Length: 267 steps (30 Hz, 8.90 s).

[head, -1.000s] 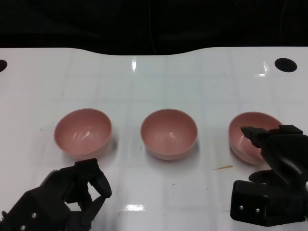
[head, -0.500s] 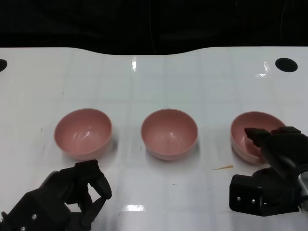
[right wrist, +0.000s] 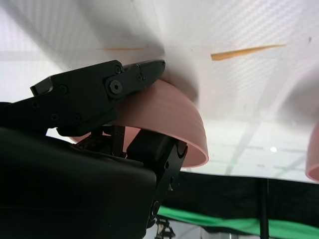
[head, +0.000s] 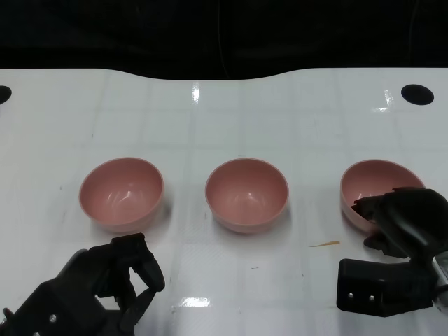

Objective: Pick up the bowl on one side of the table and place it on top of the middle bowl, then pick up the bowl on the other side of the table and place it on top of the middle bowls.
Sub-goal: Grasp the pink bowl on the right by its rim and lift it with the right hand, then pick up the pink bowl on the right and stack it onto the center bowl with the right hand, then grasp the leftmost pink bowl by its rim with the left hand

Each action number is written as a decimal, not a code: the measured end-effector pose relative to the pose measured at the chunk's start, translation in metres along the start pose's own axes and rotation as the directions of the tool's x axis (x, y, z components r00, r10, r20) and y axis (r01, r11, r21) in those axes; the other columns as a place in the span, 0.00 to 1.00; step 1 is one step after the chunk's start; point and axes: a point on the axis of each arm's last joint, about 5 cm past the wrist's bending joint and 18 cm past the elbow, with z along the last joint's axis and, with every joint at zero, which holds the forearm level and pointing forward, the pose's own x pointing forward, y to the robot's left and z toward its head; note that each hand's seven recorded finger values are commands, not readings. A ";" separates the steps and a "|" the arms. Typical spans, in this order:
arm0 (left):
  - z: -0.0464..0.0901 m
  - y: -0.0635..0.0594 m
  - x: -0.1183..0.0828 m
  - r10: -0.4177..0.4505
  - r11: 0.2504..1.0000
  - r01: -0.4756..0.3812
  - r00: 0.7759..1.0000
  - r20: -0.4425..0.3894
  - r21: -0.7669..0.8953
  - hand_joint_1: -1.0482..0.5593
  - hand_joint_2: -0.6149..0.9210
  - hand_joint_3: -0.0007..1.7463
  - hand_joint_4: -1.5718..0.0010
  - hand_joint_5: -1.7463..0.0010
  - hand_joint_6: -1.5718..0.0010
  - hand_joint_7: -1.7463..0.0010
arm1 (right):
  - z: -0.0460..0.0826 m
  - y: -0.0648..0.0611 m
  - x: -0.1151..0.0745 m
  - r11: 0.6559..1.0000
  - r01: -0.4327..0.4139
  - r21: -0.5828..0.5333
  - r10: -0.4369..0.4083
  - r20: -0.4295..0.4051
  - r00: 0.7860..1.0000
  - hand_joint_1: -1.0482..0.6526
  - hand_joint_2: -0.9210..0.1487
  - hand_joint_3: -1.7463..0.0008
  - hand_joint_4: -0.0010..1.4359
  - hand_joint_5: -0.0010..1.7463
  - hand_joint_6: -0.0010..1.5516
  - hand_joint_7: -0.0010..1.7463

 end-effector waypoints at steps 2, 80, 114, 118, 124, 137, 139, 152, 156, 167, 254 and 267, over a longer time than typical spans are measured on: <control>0.001 0.000 0.000 0.001 1.000 -0.001 1.000 -0.001 0.001 0.58 0.78 0.61 0.54 0.00 0.59 0.12 | -0.001 0.002 0.000 0.999 0.045 0.003 -0.045 0.012 0.999 0.52 0.08 0.87 0.67 1.00 0.68 0.55; 0.004 -0.003 0.000 -0.014 0.997 0.011 0.999 0.031 0.077 0.59 0.76 0.63 0.54 0.00 0.61 0.10 | 0.100 -0.037 0.042 0.979 0.001 0.206 -0.097 0.459 0.883 0.52 0.56 0.34 0.70 1.00 0.46 1.00; 0.008 -0.012 0.000 -0.032 0.995 0.026 0.997 0.065 0.091 0.58 0.73 0.67 0.52 0.00 0.63 0.07 | 0.100 -0.027 0.044 0.981 -0.192 0.029 0.164 0.402 0.901 0.16 0.00 0.88 0.17 0.11 0.20 0.00; 0.008 -0.012 0.000 -0.034 0.995 0.027 0.997 0.068 0.094 0.57 0.73 0.67 0.52 0.00 0.63 0.07 | 0.101 -0.029 0.043 0.984 -0.176 -0.010 0.164 0.416 0.894 0.15 0.00 0.87 0.17 0.11 0.21 0.00; 0.008 -0.012 0.000 -0.033 0.995 0.026 0.997 0.064 0.098 0.57 0.73 0.67 0.53 0.00 0.62 0.07 | 0.102 -0.039 0.041 0.992 -0.120 -0.031 0.121 0.444 0.888 0.15 0.00 0.86 0.17 0.12 0.21 0.00; 0.006 -0.006 -0.002 -0.002 0.991 0.004 1.000 -0.011 0.133 0.55 0.78 0.62 0.52 0.00 0.64 0.05 | 0.097 -0.053 0.022 0.995 -0.047 0.083 0.003 0.464 0.886 0.17 0.00 0.85 0.11 0.23 0.21 0.00; 0.005 -0.005 -0.001 0.000 0.993 0.001 1.000 -0.009 0.121 0.55 0.78 0.62 0.52 0.00 0.63 0.05 | 0.096 -0.055 0.020 0.995 -0.034 0.095 -0.013 0.461 0.887 0.18 0.00 0.85 0.08 0.29 0.23 0.01; 0.003 0.000 0.001 0.024 0.998 -0.023 1.000 -0.012 0.066 0.48 1.00 0.27 0.50 0.00 0.58 0.13 | 0.079 -0.053 0.001 0.981 0.024 0.192 -0.108 0.440 0.891 0.24 0.00 0.90 0.09 0.41 0.26 0.02; 0.003 0.001 0.004 0.025 0.996 -0.021 0.998 -0.049 0.081 0.50 1.00 0.27 0.50 0.00 0.60 0.10 | 0.071 -0.052 -0.006 0.969 0.075 0.233 -0.174 0.439 0.881 0.30 0.00 0.90 0.17 0.50 0.36 0.06; 0.010 0.006 0.014 0.007 0.993 -0.007 1.000 0.003 0.115 0.47 1.00 0.23 0.53 0.00 0.63 0.14 | 0.050 -0.043 -0.026 0.892 0.173 0.417 -0.356 0.412 0.839 0.45 0.01 0.95 0.43 0.57 0.56 0.13; 0.024 0.018 0.099 -0.049 0.283 0.148 0.989 -0.140 0.948 0.31 1.00 0.03 0.56 0.94 0.64 0.99 | 0.026 -0.025 -0.061 0.836 0.051 0.547 -0.243 0.285 0.927 0.55 0.72 0.07 0.67 1.00 0.53 0.91; 0.005 0.017 0.117 -0.109 0.276 0.034 0.994 -0.004 0.961 0.47 1.00 0.14 0.51 0.02 0.32 0.69 | 0.026 -0.026 -0.062 0.838 0.042 0.544 -0.233 0.287 0.929 0.55 0.71 0.09 0.67 1.00 0.54 0.89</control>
